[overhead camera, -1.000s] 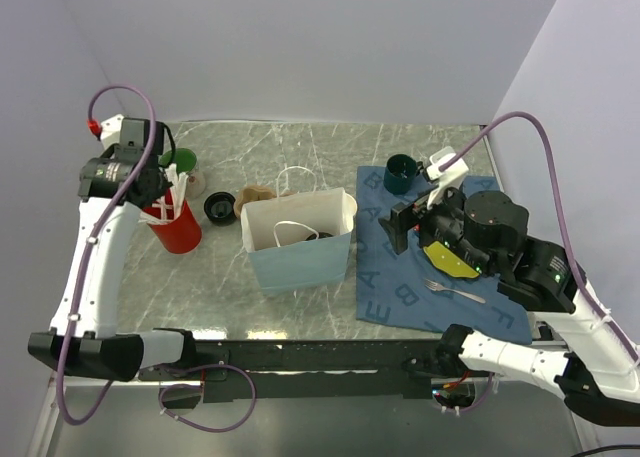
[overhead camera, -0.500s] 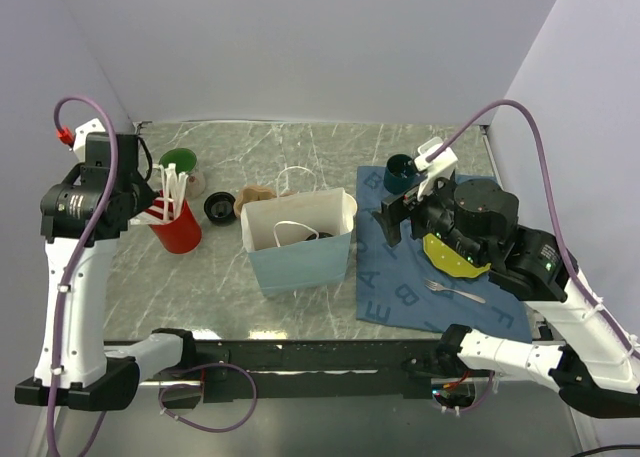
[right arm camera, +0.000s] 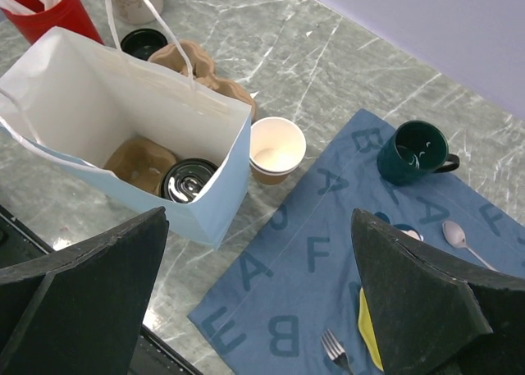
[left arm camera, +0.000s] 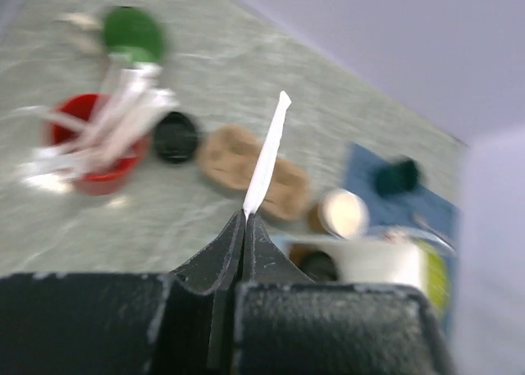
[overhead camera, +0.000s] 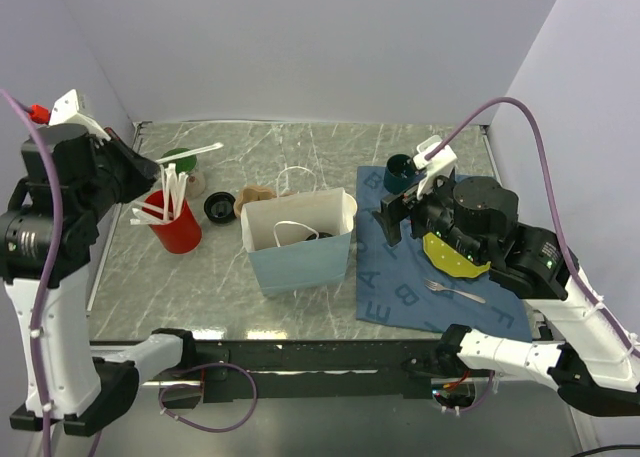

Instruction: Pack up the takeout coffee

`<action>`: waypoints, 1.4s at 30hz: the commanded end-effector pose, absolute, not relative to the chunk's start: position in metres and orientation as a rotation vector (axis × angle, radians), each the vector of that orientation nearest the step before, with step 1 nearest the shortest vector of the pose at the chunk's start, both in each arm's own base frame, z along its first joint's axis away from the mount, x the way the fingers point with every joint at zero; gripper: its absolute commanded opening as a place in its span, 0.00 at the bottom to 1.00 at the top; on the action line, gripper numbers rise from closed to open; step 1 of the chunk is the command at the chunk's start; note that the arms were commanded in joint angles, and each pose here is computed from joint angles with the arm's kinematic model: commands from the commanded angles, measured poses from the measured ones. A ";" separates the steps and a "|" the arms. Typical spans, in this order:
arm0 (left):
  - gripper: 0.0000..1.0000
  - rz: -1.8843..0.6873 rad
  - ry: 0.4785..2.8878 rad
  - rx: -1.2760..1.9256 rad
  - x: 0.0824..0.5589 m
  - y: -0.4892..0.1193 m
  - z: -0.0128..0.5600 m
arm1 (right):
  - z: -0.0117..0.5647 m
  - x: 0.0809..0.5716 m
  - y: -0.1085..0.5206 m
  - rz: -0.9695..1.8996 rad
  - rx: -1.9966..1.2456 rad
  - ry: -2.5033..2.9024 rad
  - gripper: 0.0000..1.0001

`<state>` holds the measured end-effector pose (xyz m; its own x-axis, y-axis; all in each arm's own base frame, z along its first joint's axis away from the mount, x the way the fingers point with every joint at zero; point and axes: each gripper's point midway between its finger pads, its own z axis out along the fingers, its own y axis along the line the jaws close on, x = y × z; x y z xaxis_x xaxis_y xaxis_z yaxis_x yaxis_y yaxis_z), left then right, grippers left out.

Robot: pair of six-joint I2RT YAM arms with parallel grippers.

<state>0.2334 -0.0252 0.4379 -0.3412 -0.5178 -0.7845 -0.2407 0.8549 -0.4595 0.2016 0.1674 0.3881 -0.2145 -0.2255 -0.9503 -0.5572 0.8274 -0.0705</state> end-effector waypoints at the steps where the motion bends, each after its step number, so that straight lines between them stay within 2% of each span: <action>1: 0.01 -0.744 1.841 -0.229 0.226 -0.096 0.481 | 0.406 0.203 0.160 0.331 -0.549 1.759 1.00; 12: 0.01 -1.125 1.695 0.039 0.195 -0.149 0.498 | 0.398 0.209 0.167 0.313 -0.568 1.802 1.00; 18: 0.01 -1.363 1.758 0.150 0.190 -0.175 0.460 | 0.400 0.213 0.171 0.316 -0.542 1.818 1.00; 37: 0.02 -1.056 2.158 -0.003 0.206 -0.146 0.334 | 0.402 0.225 0.178 0.269 -0.550 1.838 1.00; 39: 0.05 -1.018 2.224 -0.065 0.212 -0.142 0.318 | 0.406 0.226 0.177 0.263 -0.544 1.833 1.00; 40: 0.13 -1.004 2.235 -0.086 0.214 -0.140 0.315 | 0.408 0.226 0.178 0.264 -0.543 1.830 1.00; 42: 0.15 -0.953 2.250 -0.124 0.217 -0.134 0.312 | 0.409 0.227 0.177 0.262 -0.538 1.828 1.00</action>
